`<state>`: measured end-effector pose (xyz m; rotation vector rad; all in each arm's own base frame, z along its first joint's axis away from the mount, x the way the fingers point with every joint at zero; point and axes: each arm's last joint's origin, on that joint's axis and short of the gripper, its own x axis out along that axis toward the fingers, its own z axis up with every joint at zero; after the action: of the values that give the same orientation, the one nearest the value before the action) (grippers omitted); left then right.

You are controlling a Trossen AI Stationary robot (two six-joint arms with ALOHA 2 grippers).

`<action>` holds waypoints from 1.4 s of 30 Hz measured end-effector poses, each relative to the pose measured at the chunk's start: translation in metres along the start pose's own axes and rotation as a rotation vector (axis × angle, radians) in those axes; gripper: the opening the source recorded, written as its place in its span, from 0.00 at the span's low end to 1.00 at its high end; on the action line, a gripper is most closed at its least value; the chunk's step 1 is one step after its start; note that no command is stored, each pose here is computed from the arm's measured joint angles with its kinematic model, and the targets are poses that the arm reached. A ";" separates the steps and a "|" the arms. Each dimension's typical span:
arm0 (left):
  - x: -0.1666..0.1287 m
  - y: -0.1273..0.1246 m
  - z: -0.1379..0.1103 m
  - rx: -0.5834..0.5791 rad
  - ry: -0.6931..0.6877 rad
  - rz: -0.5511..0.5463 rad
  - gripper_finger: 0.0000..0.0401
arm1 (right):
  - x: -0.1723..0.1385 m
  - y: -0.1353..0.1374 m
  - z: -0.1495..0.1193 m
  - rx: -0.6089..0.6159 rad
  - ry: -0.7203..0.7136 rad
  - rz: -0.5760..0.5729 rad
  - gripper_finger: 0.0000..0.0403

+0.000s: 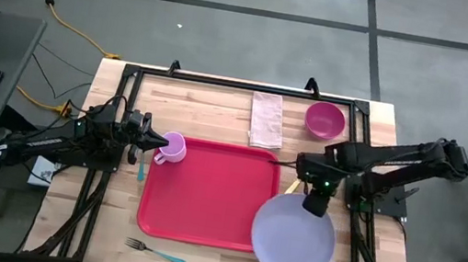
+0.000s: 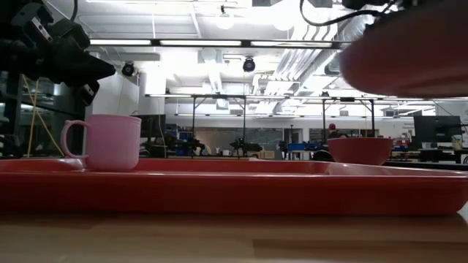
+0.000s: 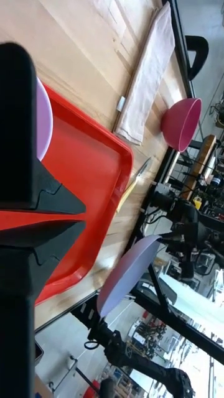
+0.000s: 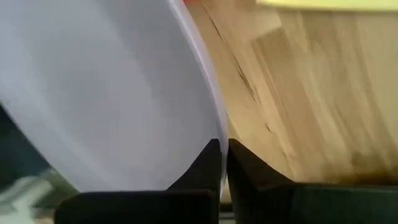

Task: Set up tray
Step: Put the blue plate on the red serving tray to the bottom right of the purple mug

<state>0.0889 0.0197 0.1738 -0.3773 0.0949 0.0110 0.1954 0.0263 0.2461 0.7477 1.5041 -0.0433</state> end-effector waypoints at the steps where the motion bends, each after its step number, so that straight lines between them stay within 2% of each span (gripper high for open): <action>1: 0.000 0.000 0.000 0.000 0.000 0.000 0.14 | -0.001 0.000 0.003 0.020 -0.019 0.018 0.00; 15: 0.000 0.000 0.000 -0.004 0.000 0.000 0.14 | -0.014 0.004 0.037 0.372 -0.273 0.234 0.00; 23: 0.000 0.000 0.000 -0.003 -0.001 0.002 0.14 | -0.017 0.011 0.051 0.450 -0.397 0.316 0.00; 35: 0.000 0.000 0.000 -0.003 -0.002 0.003 0.14 | 0.008 0.020 0.086 0.512 -0.367 0.420 0.00; 42: 0.000 0.000 0.000 -0.003 -0.001 0.004 0.14 | 0.019 0.025 0.105 0.532 -0.366 0.402 0.00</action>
<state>0.0889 0.0198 0.1739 -0.3802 0.0944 0.0153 0.3009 0.0045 0.2279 1.3785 0.9736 -0.2700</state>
